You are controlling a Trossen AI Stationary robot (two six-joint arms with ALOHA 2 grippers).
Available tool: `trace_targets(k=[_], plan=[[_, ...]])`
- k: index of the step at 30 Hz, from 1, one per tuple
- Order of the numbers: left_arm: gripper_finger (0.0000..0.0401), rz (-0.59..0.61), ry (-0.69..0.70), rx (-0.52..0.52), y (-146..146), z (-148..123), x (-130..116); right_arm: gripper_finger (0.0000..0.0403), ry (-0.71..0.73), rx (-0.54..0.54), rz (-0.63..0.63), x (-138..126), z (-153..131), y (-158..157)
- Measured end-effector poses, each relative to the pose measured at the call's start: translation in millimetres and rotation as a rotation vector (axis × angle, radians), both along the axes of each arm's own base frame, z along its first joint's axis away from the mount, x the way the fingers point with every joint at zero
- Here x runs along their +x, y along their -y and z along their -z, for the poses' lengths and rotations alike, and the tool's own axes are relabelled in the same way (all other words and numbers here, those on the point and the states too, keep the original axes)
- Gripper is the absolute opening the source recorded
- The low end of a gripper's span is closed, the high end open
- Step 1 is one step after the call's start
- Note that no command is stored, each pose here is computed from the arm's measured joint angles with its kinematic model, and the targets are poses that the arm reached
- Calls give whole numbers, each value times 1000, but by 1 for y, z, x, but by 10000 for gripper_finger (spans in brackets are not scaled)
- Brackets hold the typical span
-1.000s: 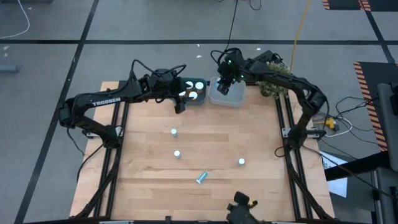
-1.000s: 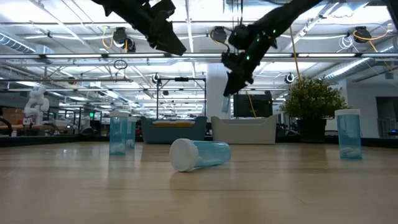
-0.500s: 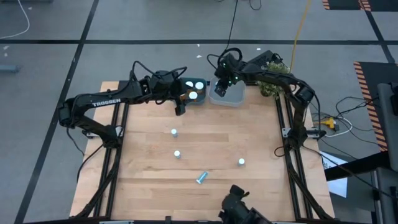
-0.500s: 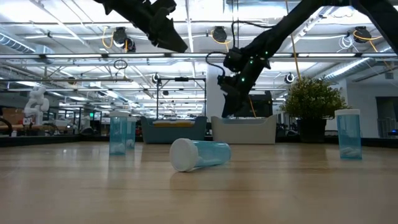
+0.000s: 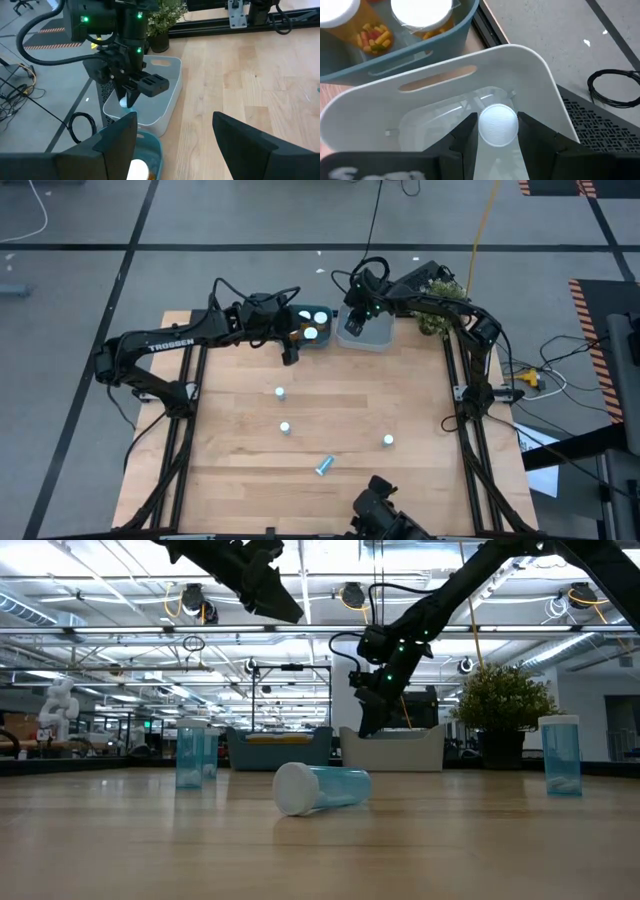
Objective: Pick and place medicine bottles into bin by pill shape (circle, oval)
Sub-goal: Put the blue pill bottle into the gray bin
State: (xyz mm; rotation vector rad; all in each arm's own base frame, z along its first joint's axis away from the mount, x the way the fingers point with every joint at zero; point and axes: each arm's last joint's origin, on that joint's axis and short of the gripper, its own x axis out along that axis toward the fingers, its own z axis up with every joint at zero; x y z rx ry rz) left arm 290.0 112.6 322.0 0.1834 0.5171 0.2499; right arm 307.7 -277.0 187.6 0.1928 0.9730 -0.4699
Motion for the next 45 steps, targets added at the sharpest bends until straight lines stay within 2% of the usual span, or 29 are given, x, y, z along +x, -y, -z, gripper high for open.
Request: trace_targets(k=[18,26,32,37,41,45], plan=[[262,26,17,10,7,-2,3,118,-25,-8,4,1,8,2],[262,26,19,11,7,-2,3,177,-26,2,12,1,8,1],[262,29,21,9,8,-2,4,215,-1,-9,26,-5,-16,-5],[262,45,21,10,12,-2,6,227,-8,7,31,-19,-47,-20],[262,66,21,12,18,-2,8,228,-41,44,8,-31,-74,-47],[262,85,22,8,25,-2,9,227,-13,47,-41,-39,-91,-88]])
